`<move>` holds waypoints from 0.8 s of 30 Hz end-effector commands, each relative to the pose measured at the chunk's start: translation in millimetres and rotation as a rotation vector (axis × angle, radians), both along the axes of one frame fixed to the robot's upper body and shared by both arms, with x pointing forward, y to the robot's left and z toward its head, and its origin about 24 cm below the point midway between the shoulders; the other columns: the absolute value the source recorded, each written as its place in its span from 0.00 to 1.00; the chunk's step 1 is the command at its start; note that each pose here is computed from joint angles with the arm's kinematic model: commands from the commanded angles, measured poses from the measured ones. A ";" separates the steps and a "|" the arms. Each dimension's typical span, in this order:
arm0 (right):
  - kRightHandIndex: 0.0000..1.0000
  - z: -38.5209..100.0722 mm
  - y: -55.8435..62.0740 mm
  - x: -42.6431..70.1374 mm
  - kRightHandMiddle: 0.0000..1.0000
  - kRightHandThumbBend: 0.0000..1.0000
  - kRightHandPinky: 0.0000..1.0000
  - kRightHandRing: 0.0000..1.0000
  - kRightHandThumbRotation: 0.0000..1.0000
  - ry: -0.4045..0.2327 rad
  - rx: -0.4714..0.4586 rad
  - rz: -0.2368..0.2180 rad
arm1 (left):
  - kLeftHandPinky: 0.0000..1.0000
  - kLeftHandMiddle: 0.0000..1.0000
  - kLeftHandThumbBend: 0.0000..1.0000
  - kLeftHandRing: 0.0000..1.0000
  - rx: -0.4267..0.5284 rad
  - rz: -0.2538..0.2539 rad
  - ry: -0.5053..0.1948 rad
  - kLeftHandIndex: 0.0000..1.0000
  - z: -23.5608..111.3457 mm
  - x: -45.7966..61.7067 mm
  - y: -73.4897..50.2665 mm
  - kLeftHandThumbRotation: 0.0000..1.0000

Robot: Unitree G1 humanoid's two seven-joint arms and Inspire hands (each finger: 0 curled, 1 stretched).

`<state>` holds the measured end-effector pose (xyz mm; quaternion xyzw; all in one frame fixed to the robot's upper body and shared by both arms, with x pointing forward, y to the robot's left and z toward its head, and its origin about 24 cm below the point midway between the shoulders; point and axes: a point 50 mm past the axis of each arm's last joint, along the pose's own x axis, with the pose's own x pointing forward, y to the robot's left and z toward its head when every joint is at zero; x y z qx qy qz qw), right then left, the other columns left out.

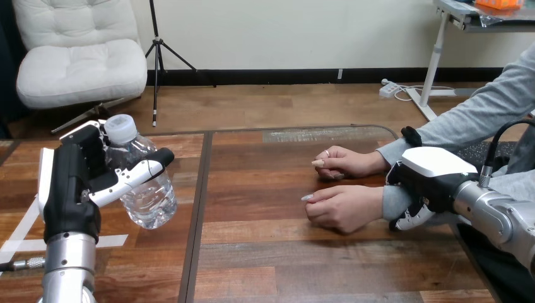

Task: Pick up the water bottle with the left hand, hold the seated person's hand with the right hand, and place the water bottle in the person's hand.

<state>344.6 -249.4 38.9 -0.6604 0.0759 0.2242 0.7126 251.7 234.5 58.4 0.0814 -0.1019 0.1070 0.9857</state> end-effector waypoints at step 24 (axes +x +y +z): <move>0.36 26.5 7.4 15.7 0.33 0.60 0.21 0.26 0.00 -0.119 0.082 -0.007 | 0.27 0.39 0.70 0.34 0.021 -0.019 -0.108 0.39 23.5 8.8 -2.8 0.00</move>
